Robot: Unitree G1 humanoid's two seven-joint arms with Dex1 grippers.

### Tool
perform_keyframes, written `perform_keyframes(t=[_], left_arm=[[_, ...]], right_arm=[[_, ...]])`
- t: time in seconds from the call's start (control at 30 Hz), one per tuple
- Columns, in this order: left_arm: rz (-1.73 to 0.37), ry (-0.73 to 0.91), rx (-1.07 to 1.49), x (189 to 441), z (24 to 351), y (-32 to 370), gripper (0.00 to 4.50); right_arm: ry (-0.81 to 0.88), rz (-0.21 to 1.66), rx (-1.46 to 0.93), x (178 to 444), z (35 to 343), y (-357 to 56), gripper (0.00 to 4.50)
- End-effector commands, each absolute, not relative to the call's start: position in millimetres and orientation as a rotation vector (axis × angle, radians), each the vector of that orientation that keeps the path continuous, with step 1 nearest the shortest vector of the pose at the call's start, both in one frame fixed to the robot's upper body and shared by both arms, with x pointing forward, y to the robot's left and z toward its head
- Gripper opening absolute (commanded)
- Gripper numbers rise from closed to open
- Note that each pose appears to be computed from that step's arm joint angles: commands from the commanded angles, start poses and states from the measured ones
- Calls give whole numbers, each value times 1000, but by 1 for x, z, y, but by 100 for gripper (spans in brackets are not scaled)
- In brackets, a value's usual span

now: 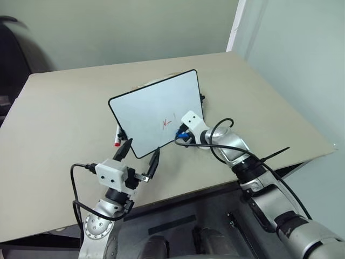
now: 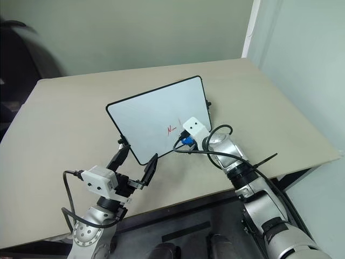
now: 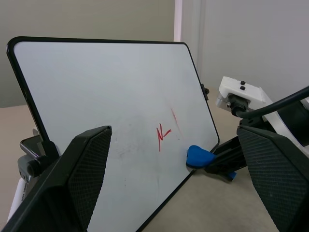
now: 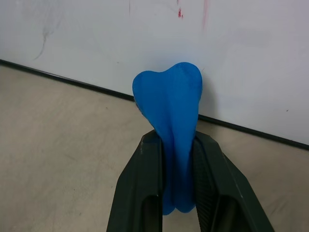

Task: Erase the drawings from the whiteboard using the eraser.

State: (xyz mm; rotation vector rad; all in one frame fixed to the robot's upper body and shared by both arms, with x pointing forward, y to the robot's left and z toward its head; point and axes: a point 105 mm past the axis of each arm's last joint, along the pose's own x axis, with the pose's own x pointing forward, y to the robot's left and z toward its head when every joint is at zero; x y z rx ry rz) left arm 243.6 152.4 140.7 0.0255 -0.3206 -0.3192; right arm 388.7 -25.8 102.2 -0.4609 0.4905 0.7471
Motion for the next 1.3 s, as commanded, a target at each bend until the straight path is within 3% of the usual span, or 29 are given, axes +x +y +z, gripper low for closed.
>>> perform_keyframes(t=[0.03,0.33,0.77,0.93,1.1,1.3], left_arm=[[-331,-378,35,242,155,150,450],[-340,-373,33,244,152,147,450],[-333,-368,31,245,151,148,450],[-329,-371,29,243,152,148,450],[-327,-374,30,243,152,148,450],[-326,-378,32,242,153,149,450]], right_arm=[[332,754,-461,397,149,-14,48],[224,718,-454,405,187,-12,48],[137,685,-436,410,204,-8,48],[187,705,-450,408,183,-5,48],[289,717,-467,404,141,-4,48],[341,724,-477,401,124,-7,48]])
